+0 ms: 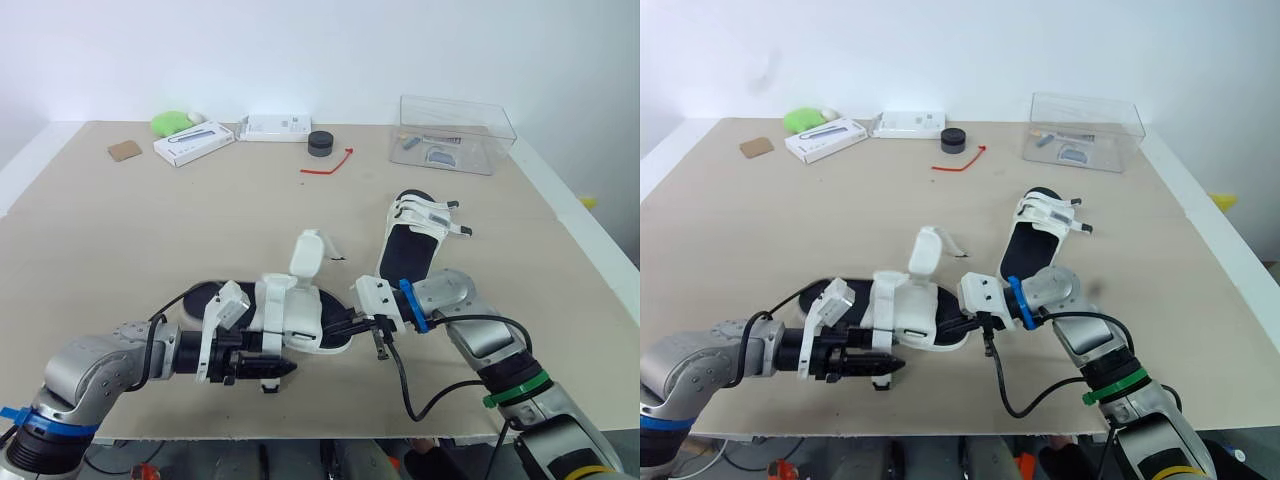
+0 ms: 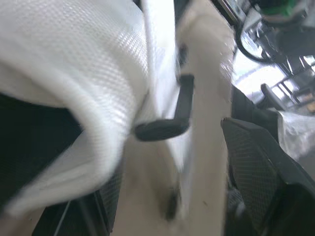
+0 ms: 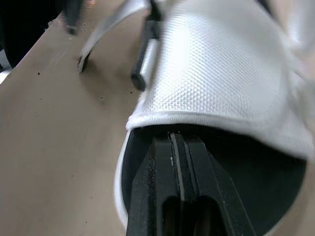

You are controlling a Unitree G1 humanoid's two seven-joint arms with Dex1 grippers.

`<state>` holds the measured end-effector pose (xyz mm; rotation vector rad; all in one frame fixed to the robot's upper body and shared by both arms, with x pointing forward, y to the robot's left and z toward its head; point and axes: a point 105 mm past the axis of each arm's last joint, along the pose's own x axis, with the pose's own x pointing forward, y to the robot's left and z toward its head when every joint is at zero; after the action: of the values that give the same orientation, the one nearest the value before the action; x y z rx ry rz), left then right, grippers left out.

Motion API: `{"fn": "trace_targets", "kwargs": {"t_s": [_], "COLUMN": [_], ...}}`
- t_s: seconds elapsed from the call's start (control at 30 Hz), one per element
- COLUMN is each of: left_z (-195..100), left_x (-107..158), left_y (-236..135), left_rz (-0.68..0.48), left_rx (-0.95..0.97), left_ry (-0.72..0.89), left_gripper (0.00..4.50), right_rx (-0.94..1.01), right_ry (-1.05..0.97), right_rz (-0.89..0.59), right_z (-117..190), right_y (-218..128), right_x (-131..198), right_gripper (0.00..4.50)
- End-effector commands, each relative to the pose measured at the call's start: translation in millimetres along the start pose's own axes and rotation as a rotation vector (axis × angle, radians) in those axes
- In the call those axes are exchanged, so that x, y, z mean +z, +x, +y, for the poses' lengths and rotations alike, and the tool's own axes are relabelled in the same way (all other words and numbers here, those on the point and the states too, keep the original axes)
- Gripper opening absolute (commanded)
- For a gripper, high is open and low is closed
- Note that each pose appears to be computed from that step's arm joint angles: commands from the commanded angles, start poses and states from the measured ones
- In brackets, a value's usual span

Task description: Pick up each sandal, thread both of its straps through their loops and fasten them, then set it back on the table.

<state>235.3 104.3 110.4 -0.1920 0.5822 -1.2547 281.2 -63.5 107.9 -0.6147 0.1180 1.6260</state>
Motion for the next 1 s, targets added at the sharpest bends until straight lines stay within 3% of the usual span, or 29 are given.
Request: {"fn": "trace_targets", "kwargs": {"t_s": [0.03, 0.63, 1.0], "left_z": [-2, 6, 19], "left_x": [8, 13, 21], "left_y": [2, 8, 13], "left_rz": [-0.012, -0.025, -0.049], "left_rx": [-0.012, -0.034, -0.013], "left_ry": [0.052, 0.065, 0.073], "left_gripper": [3.14, 3.14, 3.14], "right_rx": [-0.005, -0.190, -0.191], "right_ry": [-0.003, -0.047, -0.037], "right_rz": [0.017, 0.030, 0.034], "right_z": [1, -47, -50], "right_y": [0, -12, -13], "right_x": [-2, -1, -4], "right_gripper": [0.00, 0.00, 0.00]}}
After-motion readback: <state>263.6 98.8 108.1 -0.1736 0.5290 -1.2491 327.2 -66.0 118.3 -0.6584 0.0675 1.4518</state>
